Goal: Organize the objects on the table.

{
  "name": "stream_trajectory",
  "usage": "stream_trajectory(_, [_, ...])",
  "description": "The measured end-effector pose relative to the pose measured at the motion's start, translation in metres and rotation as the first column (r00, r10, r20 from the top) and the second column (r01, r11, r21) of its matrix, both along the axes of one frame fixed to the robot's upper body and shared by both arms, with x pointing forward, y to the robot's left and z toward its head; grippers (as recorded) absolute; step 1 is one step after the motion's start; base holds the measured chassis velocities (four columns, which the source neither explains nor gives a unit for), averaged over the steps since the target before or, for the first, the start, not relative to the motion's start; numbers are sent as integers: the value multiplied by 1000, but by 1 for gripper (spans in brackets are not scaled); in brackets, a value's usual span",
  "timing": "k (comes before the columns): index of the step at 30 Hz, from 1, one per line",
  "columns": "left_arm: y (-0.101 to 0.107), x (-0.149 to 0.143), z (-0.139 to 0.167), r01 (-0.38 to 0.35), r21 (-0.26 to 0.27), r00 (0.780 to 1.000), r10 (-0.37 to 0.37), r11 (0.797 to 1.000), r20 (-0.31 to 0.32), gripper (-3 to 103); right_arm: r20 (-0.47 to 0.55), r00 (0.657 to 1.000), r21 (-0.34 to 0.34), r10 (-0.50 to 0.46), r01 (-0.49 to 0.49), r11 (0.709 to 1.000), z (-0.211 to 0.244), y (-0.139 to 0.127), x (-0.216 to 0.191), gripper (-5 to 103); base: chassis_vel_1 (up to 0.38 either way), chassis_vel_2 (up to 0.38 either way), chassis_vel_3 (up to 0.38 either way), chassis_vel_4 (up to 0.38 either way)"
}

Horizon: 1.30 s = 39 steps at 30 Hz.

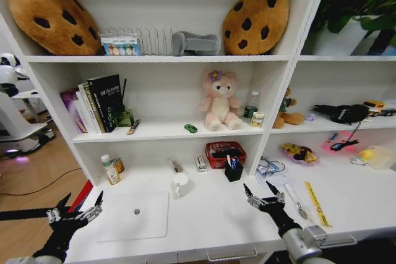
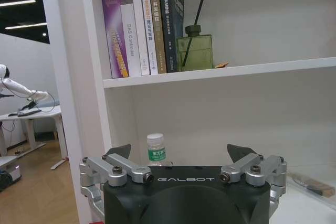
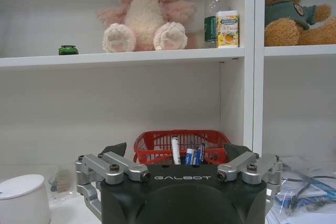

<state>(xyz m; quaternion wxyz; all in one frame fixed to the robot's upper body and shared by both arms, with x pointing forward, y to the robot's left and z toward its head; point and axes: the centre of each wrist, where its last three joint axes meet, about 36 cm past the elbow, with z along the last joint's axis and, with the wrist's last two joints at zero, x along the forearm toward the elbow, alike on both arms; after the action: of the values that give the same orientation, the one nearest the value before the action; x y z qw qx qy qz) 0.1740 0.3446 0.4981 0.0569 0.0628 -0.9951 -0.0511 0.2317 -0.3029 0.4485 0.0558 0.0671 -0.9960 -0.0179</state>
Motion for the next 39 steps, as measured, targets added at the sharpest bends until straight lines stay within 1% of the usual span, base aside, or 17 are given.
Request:
stream_trajectory(6, [0,0,0,0,0,1000,0,1000,0,100,0,1000,0,0,0,1000,0,0,0,100,33,37,-32,-25])
stream_trajectory(14, [0,0,0,0,0,1000,0,1000,0,100,0,1000,0,0,0,1000,0,0,0,100,144,138,-156,-147])
stream_trajectory(19, [0,0,0,-1,1,1000,1,1000,0,100,0,1000,0,1,-1,1000,0,0,0,100,44,61,-25,-31])
stream_trajectory(29, [0,0,0,0,0,1000,0,1000,0,100,0,1000,0,0,0,1000,0,0,0,100,-7,-82,-1,80])
stream_trajectory(39, [0,0,0,0,0,1000,0,1000,0,100,0,1000,0,0,0,1000,0,0,0,100,200,-157,-191,184])
